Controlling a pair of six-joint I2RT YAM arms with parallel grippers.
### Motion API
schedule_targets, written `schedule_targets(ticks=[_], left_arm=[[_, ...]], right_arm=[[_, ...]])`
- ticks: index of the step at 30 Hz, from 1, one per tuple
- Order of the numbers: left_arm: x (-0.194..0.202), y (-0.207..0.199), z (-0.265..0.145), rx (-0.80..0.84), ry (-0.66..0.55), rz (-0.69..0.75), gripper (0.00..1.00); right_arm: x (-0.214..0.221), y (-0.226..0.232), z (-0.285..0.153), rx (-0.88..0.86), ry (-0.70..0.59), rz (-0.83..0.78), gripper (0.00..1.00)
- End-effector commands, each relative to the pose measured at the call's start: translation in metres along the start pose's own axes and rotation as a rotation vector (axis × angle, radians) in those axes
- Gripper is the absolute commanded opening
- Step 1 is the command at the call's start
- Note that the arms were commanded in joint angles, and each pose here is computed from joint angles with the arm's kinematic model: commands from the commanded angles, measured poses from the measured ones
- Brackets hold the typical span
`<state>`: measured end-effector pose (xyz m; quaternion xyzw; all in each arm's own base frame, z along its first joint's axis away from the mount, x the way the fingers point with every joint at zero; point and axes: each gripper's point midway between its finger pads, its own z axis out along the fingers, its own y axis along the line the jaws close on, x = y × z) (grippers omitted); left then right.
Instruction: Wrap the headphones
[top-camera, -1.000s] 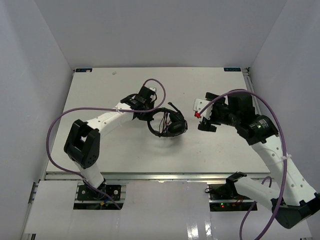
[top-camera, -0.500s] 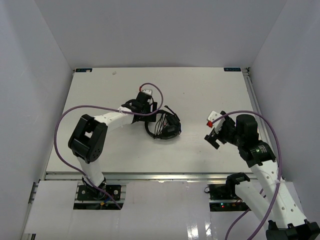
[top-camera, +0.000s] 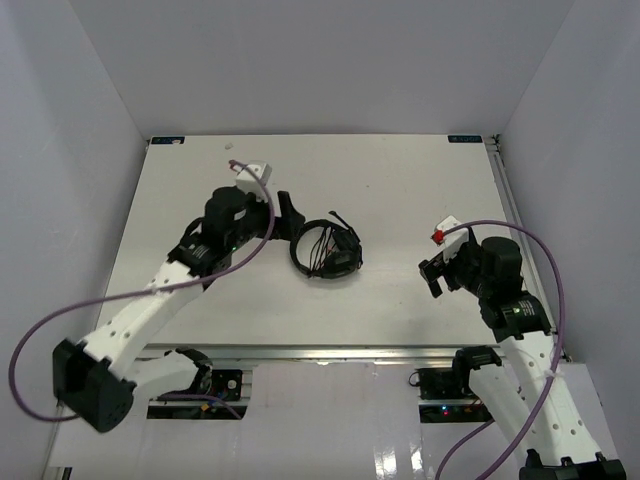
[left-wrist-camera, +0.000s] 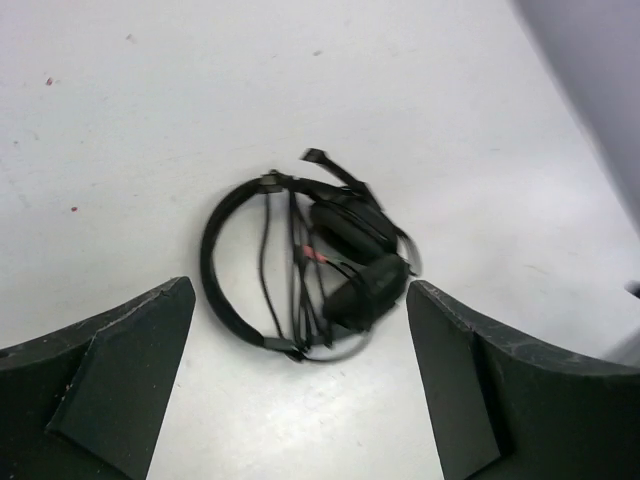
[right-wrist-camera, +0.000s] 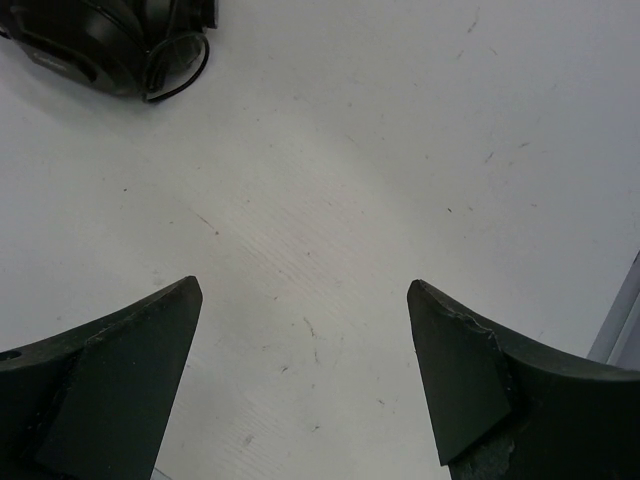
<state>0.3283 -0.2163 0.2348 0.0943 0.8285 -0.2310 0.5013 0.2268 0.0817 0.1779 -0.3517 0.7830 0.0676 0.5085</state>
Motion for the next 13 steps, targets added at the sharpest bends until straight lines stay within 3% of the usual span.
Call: schedule_targets(ticks=[1,6,13], left_arm=[[0.015,-0.034,-0.075,0.233,-0.051,-0.030,0.98],[0.027,-0.039,-0.125,0.317,-0.133,-0.028,0.98],[0.036,-0.038,-0.151,0.340,-0.152,-0.018,0.98]], right_arm=[[-0.009,-0.028,-0.008,0.163,-0.049,0.114,0.90],[-0.010,-0.042,-0.013,0.246,-0.065,0.209,0.90],[-0.002,-0.053,-0.015,0.330,-0.076,0.275,0.90]])
